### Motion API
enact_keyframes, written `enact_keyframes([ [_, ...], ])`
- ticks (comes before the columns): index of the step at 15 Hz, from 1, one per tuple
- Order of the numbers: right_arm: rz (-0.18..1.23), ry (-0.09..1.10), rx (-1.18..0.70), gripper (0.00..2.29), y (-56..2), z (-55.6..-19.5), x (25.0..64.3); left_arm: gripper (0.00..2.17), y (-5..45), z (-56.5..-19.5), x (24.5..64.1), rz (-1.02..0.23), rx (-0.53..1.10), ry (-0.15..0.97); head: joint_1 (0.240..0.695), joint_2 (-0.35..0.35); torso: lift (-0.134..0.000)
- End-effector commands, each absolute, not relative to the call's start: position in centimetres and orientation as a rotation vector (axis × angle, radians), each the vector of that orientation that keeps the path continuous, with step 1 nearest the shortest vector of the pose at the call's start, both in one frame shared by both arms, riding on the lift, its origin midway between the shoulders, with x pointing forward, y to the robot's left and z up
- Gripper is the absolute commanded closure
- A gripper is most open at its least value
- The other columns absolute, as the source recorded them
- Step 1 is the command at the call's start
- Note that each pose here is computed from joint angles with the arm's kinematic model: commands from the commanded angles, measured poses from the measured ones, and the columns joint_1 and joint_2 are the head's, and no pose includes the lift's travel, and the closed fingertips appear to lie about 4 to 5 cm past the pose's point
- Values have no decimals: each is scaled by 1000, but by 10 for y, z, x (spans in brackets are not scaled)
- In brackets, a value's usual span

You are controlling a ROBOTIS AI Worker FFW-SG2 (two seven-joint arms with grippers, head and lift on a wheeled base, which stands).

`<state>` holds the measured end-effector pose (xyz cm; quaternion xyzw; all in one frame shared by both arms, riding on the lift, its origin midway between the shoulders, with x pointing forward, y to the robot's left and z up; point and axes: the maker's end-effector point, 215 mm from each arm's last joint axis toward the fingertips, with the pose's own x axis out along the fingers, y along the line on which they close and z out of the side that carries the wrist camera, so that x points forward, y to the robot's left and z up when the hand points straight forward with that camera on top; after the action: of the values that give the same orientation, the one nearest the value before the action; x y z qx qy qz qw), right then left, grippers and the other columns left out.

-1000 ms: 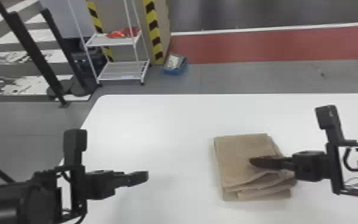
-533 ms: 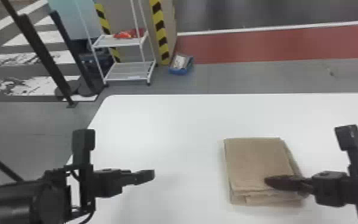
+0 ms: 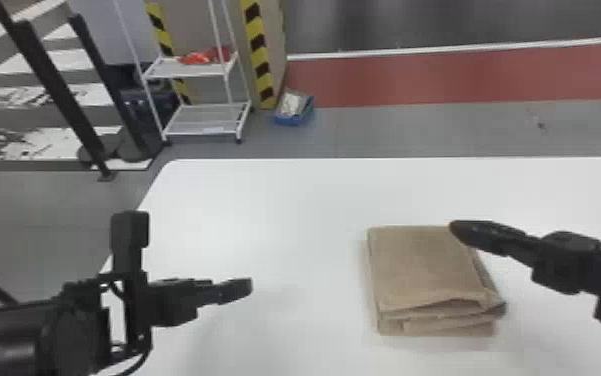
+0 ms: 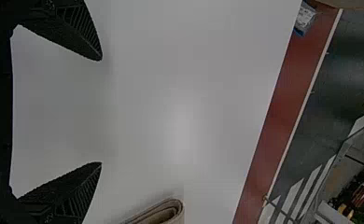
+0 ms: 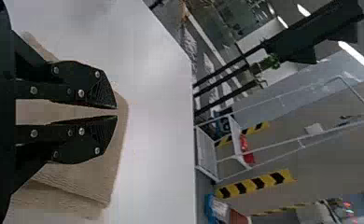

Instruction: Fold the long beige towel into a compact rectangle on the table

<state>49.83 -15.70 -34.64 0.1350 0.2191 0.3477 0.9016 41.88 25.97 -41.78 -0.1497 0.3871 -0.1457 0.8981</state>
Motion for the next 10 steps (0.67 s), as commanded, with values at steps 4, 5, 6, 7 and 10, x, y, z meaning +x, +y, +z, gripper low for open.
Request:
enact_keyframes([
  [4, 398, 211, 139, 29, -231, -335, 510, 87, 225, -350, 455, -392, -372, 415, 695, 66, -124],
  [5, 368, 173, 143, 36, -234, -335, 504, 87, 224, -334, 458, -392, -368, 331, 695, 20, -124],
  [6, 330, 128, 153, 36, -238, -334, 496, 87, 226, -318, 461, -377, -335, 252, 695, 2, -124],
  [7, 295, 99, 168, 36, -240, -334, 489, 87, 226, -311, 461, -355, -309, 205, 695, -7, -124],
  [10, 242, 35, 212, 43, -234, -334, 463, 87, 242, -295, 454, -273, -189, 14, 695, -13, -124],
])
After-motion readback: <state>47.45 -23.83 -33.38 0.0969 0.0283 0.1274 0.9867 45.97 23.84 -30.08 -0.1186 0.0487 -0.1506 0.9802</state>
